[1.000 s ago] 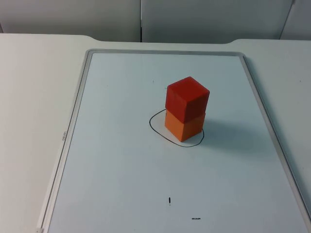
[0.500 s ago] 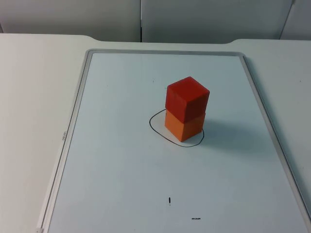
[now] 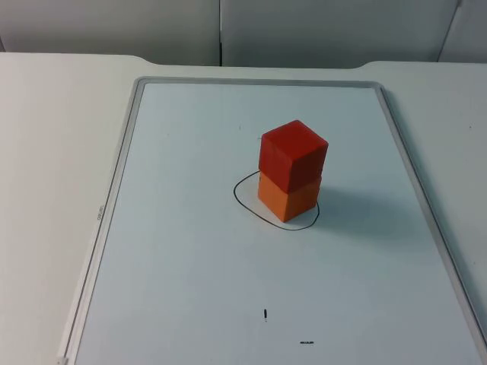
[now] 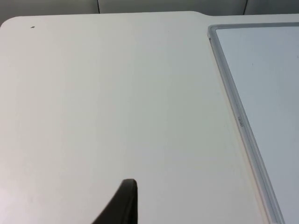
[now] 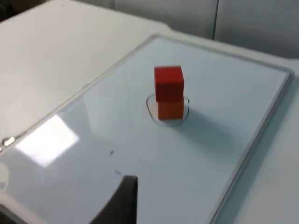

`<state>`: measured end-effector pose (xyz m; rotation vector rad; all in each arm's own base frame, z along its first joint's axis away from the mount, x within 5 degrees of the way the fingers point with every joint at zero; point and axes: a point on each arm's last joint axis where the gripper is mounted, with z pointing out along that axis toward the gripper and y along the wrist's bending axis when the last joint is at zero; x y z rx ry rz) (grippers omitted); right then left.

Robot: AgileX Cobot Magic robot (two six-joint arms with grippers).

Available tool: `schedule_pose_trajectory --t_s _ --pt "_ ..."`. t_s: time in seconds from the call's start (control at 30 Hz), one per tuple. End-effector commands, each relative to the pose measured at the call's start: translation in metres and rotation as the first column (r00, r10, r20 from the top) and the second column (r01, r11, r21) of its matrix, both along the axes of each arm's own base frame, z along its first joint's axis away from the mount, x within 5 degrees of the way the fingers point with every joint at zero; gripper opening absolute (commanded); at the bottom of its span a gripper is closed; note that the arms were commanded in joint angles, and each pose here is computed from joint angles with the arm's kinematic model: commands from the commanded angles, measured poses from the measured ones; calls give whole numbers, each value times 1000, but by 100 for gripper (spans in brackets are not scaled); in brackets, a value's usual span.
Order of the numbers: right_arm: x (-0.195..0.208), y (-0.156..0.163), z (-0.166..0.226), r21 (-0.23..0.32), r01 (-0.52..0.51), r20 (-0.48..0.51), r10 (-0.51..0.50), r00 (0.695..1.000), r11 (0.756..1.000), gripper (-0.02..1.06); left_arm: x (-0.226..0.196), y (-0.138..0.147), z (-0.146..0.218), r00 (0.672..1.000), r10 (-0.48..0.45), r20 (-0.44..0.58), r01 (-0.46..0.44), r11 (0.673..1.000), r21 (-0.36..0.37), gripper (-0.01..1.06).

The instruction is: Pick up one cube with the left hand and another cube with the right hand. First place the cube in the right hand at the target position, then stack the cube in the left hand on top.

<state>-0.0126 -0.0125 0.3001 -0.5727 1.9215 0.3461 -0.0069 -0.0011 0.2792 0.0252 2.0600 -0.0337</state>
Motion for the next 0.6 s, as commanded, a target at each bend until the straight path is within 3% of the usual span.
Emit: schedule_pose_trajectory --t_s 0.0,0.07,0.57 --pt "1 -2 -12 -41 8 -75 -11 997 999 104 0 0 0 1000 1 12 -1 1000 -3 105" --pt "3 1 -20 -53 0 -107 -6 994 999 104 0 0 0 1000 1 12 -1 1000 -3 105" --pt "12 2 -22 -56 35 -38 -37 999 998 104 0 0 0 1000 1 12 -1 1000 -3 105"
